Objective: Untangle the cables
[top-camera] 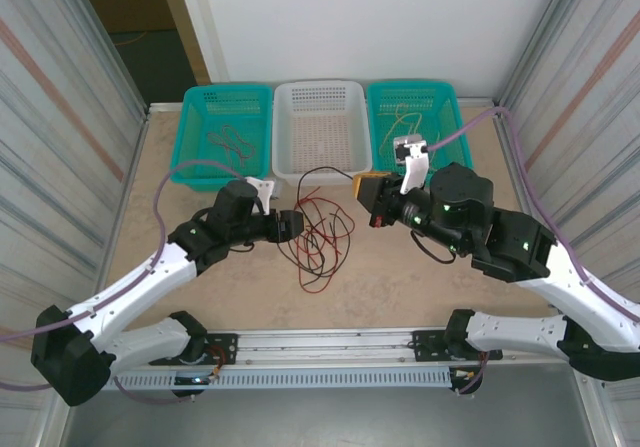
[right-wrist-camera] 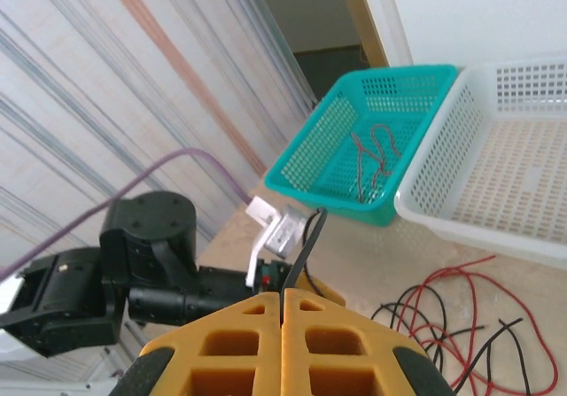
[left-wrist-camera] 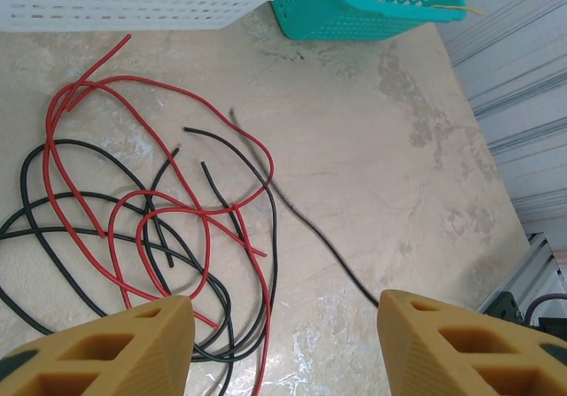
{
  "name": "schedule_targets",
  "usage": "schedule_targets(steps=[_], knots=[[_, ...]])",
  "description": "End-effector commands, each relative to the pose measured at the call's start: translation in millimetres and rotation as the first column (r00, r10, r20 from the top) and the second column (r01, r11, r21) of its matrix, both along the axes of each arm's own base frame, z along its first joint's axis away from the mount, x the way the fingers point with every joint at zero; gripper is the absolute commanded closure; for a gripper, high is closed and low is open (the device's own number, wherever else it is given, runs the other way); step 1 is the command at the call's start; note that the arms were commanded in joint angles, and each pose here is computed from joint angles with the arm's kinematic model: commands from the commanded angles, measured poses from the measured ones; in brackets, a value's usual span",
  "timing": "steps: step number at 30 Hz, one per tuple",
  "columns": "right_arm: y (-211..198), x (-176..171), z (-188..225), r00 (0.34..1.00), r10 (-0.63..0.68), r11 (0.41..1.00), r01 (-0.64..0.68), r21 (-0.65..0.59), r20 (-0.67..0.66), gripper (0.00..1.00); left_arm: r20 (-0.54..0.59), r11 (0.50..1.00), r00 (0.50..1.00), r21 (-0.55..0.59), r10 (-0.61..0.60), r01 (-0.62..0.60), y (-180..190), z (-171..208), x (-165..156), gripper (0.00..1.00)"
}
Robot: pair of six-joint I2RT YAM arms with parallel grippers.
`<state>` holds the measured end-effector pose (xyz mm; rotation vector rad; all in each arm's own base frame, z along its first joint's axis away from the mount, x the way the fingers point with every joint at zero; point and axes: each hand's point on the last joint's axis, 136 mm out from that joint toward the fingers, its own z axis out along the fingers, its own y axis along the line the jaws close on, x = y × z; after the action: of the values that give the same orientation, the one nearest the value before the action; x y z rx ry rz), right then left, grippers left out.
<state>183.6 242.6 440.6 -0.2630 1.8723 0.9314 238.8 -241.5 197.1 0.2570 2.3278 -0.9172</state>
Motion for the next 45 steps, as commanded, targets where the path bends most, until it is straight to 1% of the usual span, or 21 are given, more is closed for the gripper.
schedule_targets(steps=[1,2,3,10,13,18,20,25,30,32,38,43,45], knots=[[-9.7,3.6,39.0,0.997,-0.011,0.997,0.006,0.072,0.081,1.00,-0.008,1.000,1.000,-0.020,-0.014,0.014,-2.2,-3.4,-5.5,0.42],[-13.5,5.7,44.3,0.996,-0.018,0.996,0.011,0.084,0.085,1.00,-0.010,1.000,1.000,-0.023,-0.011,0.011,-1.8,-4.3,-5.9,0.42],[-7.2,12.6,41.2,0.997,-0.018,0.997,0.013,0.072,0.073,1.00,-0.010,1.000,1.000,-0.025,-0.008,0.008,-1.3,-5.7,-6.2,0.42],[-5.8,27.1,54.6,0.996,-0.024,0.995,0.016,0.095,0.083,1.00,-0.021,1.000,1.000,-0.030,-0.002,0.002,-1.9,-9.2,-5.7,0.42],[-6.2,39.7,64.5,0.995,-0.036,0.995,0.026,0.098,0.097,1.00,-0.021,1.000,1.000,-0.029,0.009,-0.010,-0.2,-10.0,-5.2,0.42],[-18.6,73.0,89.3,0.989,-0.099,0.989,0.086,0.121,0.112,1.00,-0.056,1.000,0.998,-0.007,0.028,-0.029,3.9,-21.4,-7.2,0.43],[-25.8,91.5,95.5,0.986,-0.129,0.984,0.115,0.137,0.101,1.00,-0.065,0.999,0.997,-0.003,0.037,-0.037,6.3,-24.8,-9.0,0.44],[-31.6,139.4,96.7,0.987,-0.148,0.978,0.138,0.154,0.057,1.00,-0.067,0.996,0.994,0.035,0.082,-0.079,19.5,-32.6,-11.8,0.43],[-33.3,194.3,70.3,0.987,-0.162,0.976,0.163,0.142,-0.020,1.00,-0.079,0.992,0.991,0.065,0.110,-0.105,29.3,-41.6,-14.7,0.43],[-30.3,222.2,49.1,0.986,-0.151,0.978,0.160,0.134,-0.071,1.00,-0.088,0.991,0.989,0.067,0.119,-0.113,31.2,-44.5,-14.9,0.43],[-12.9,287.0,-19.7,0.970,-0.146,0.985,0.160,0.061,-0.197,1.00,-0.114,0.988,0.983,0.077,0.143,-0.135,36.2,-52.6,-12.4,0.43],[-1.6,323.0,-82.9,0.940,-0.148,0.987,0.158,0.009,-0.306,1.00,-0.136,0.985,0.978,0.090,0.155,-0.144,40.0,-59.5,-10.8,0.43],[0.7,334.4,-104.6,0.927,-0.148,0.987,0.158,-0.001,-0.343,0.93,-0.145,0.984,0.976,0.096,0.164,-0.152,42.3,-63.0,-9.9,0.43]])
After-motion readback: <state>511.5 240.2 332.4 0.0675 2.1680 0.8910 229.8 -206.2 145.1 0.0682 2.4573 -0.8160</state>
